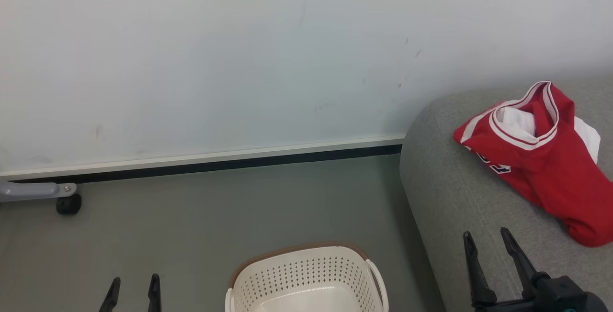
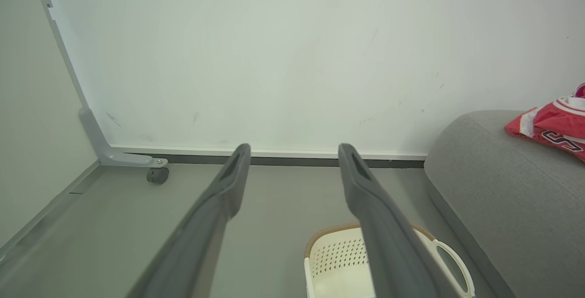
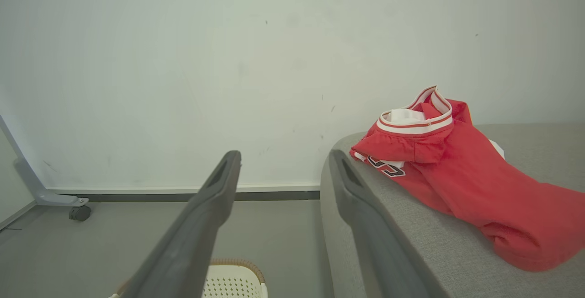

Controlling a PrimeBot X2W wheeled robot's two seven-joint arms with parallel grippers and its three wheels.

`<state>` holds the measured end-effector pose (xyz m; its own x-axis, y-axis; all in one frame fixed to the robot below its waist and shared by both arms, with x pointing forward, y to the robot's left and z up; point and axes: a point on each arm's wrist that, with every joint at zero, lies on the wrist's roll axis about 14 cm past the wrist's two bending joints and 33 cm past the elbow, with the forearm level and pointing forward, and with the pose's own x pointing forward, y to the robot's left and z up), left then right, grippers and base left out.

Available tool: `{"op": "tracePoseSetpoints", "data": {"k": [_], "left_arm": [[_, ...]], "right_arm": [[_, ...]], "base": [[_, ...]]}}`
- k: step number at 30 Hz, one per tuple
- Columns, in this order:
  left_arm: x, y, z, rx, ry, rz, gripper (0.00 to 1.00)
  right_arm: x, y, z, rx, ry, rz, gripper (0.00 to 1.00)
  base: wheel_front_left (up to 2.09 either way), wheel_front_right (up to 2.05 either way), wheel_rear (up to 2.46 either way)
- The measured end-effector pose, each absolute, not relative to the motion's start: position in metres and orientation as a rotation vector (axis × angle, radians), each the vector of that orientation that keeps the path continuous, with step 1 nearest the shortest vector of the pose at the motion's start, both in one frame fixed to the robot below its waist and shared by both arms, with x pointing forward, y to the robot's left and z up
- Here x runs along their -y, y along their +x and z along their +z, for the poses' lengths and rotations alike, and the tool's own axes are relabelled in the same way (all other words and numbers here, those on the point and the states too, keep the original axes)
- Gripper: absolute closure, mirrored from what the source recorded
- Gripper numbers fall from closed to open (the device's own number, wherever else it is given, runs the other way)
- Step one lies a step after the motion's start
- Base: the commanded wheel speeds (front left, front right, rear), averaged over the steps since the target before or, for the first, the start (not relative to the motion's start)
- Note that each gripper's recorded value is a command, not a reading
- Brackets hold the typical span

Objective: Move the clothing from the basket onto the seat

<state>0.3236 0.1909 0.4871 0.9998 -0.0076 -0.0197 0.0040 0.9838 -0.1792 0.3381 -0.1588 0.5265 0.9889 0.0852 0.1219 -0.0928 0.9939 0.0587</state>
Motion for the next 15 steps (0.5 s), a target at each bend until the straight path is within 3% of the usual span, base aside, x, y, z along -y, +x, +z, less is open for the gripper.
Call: {"op": "tracePoseSetpoints", "data": {"k": [15], "left_arm": [[-0.1904,0.3247,0.4893,-0.008,-0.153,-0.004,0.0]], "right_arm": [[0.1662,0.3373,0.5252,0.121,0.067,0.048,0.0]], "base": [[0.0,0.0,0.0]]}}
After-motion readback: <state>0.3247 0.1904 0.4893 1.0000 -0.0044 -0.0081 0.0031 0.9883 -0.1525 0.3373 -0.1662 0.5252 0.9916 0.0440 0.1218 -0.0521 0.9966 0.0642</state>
